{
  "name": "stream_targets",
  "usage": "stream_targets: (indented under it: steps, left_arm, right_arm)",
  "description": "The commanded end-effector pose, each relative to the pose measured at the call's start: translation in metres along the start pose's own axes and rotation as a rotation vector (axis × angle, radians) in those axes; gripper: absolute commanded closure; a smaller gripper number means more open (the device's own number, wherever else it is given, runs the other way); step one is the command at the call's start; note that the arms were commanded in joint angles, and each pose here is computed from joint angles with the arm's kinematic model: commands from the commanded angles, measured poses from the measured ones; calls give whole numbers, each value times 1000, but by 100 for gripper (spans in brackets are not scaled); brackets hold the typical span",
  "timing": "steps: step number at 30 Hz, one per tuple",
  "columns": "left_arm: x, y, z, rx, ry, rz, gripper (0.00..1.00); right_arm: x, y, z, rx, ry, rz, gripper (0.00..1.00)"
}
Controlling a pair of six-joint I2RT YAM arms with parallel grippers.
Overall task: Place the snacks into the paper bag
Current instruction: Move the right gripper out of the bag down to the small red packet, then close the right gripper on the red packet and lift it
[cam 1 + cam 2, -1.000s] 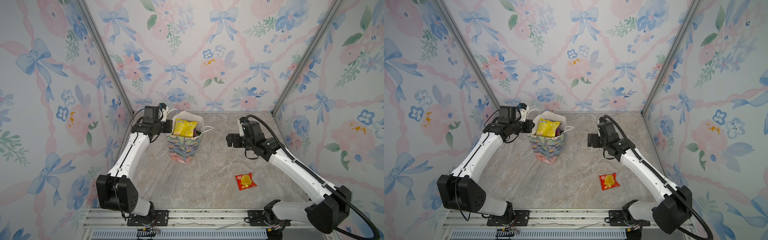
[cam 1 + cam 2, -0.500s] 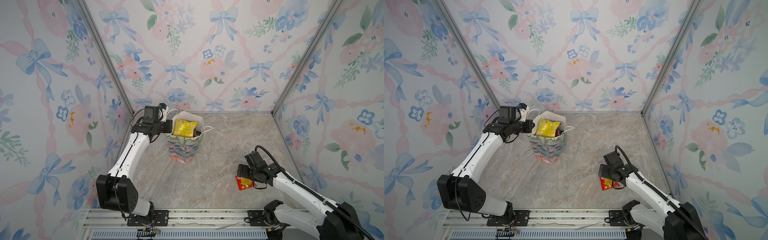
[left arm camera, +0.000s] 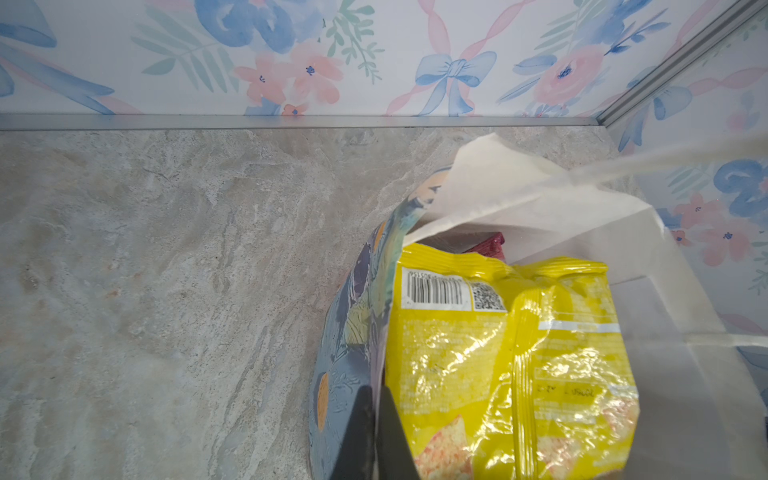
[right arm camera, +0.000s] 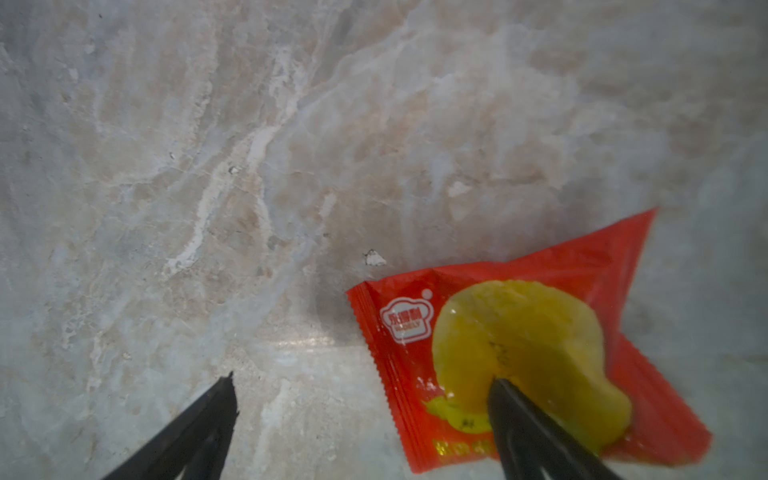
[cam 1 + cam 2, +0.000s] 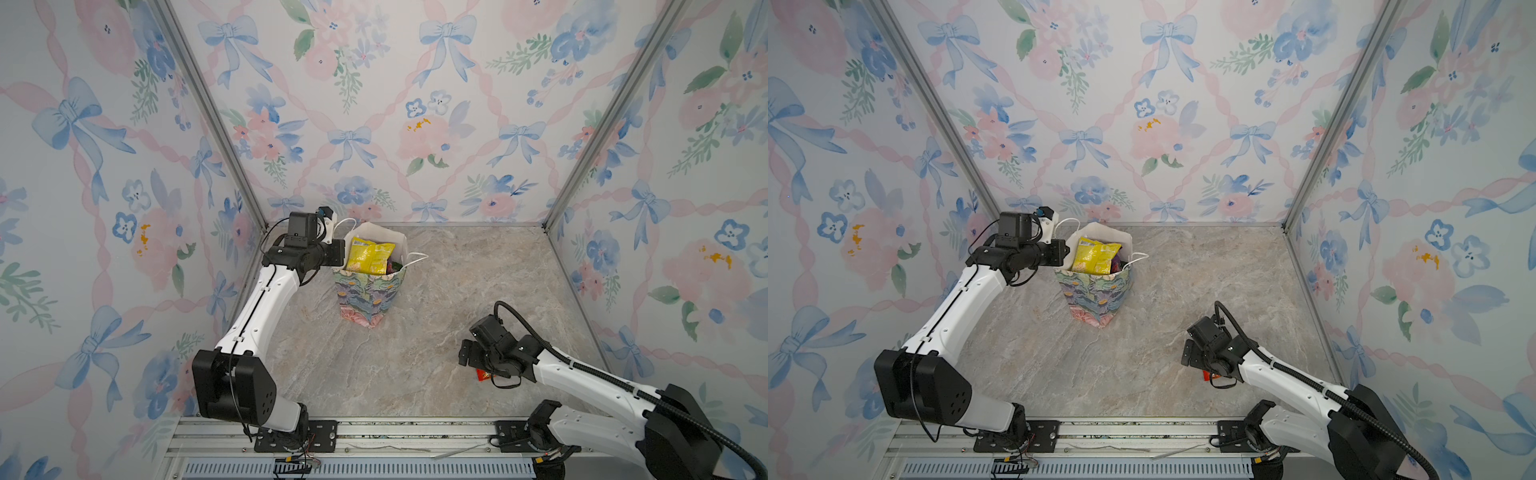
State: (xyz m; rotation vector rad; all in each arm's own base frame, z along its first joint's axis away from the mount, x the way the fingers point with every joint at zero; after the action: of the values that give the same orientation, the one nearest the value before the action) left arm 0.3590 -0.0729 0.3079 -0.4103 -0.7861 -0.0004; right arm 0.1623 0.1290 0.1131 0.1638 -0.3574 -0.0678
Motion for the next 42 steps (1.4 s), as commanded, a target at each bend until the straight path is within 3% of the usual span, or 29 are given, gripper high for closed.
stream_targets:
  steps: [1, 5, 11, 27, 31, 35, 42]
  left_arm:
    - [-10, 7, -6, 18, 51, 5, 100]
    - [-10, 8, -4, 24, 47, 4, 100]
    - [-10, 8, -5, 21, 50, 3, 100]
    - [-10, 7, -4, 22, 46, 3, 100]
    - [-10, 8, -5, 22, 49, 4, 100]
    - [-10, 7, -4, 21, 47, 2, 100]
    - [-10, 7, -5, 21, 48, 2, 100]
  right_arm:
    - [14, 27, 0, 88, -37, -28, 3]
    - [26, 48, -1, 119, -45, 8, 3]
    - [31, 37, 11, 4, -60, 81, 3]
    - [-6, -39, 14, -90, -20, -49, 1]
    - [-9, -45, 6, -98, -7, -54, 11]
    - [-10, -47, 0, -108, -5, -51, 28]
    - [-8, -44, -6, -94, -14, -43, 50]
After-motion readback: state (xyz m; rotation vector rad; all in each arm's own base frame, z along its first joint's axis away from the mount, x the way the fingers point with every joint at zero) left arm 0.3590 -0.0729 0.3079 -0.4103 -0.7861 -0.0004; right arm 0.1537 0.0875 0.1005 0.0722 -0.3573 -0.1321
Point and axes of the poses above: each gripper's point midway between its finger pads, its own z axis back along the fingers, its own y axis along the line the jaws close on, x = y × z, the point moved 8 cm from there along z, back along the fingers, and after that the axes turned 8 degrees about z, right-handed, at the moved point
